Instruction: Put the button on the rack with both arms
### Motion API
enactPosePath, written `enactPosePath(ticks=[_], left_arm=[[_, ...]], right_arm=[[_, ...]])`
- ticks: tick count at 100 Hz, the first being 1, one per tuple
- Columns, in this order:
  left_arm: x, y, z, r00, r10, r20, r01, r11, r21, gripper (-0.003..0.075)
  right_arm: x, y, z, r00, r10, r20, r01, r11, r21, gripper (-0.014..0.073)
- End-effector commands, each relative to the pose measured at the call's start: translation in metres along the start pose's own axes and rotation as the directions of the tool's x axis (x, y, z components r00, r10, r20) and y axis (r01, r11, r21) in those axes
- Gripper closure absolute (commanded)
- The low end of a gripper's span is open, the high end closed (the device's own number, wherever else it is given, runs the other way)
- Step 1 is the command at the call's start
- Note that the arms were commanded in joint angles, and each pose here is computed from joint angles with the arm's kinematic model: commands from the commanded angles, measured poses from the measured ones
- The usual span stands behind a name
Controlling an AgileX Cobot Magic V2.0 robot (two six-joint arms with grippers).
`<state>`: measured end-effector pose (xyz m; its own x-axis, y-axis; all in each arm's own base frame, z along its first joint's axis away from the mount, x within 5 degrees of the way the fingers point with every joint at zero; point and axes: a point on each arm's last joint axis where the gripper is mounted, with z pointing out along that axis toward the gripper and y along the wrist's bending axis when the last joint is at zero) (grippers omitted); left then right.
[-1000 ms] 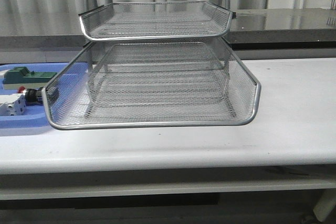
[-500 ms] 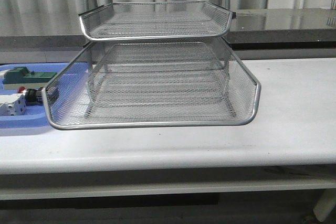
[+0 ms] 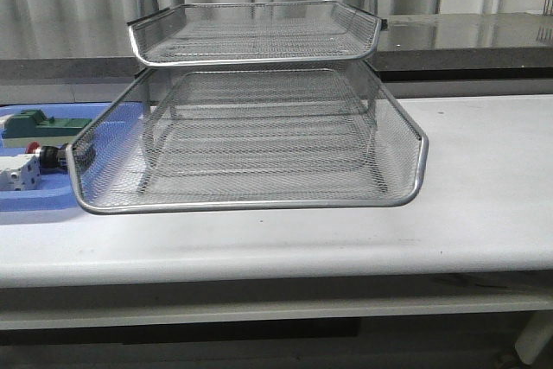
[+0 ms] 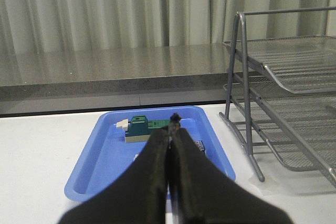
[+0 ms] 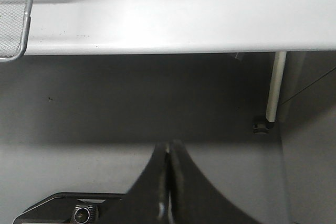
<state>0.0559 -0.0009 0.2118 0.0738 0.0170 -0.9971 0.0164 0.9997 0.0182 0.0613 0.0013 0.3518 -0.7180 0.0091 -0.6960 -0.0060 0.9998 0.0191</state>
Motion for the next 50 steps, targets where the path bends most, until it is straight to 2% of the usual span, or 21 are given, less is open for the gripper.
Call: enactPosePath(ticks=[1, 10, 26, 50], left_arm=[[-0.019, 0.000, -0.003, 0.991, -0.056, 0.125, 0.055, 0.998, 0.005, 0.0741], [-0.039, 0.001, 0.000, 0.992, -0.073, 0.106, 0.073, 0.997, 0.006, 0.0741], [-0.077, 0.001, 0.019, 0.997, -0.073, -0.025, 0.073, 0.997, -0.002, 0.0741], [-0.139, 0.003, 0.082, 0.967, -0.036, -0.254, 0.034, 0.999, -0.014, 0.0741]], right_arm=[[-0.011, 0.000, -0.007, 0.997, -0.006, 0.082, 0.006, 1.000, 0.003, 0.0662], [-0.011, 0.000, -0.007, 0.997, -0.006, 0.082, 0.006, 1.000, 0.003, 0.0662], [-0.011, 0.000, -0.007, 0.997, -0.006, 0.082, 0.006, 1.000, 0.003, 0.0662], [-0.011, 0.000, -0.007, 0.997, -0.006, 0.082, 0.006, 1.000, 0.003, 0.0662]])
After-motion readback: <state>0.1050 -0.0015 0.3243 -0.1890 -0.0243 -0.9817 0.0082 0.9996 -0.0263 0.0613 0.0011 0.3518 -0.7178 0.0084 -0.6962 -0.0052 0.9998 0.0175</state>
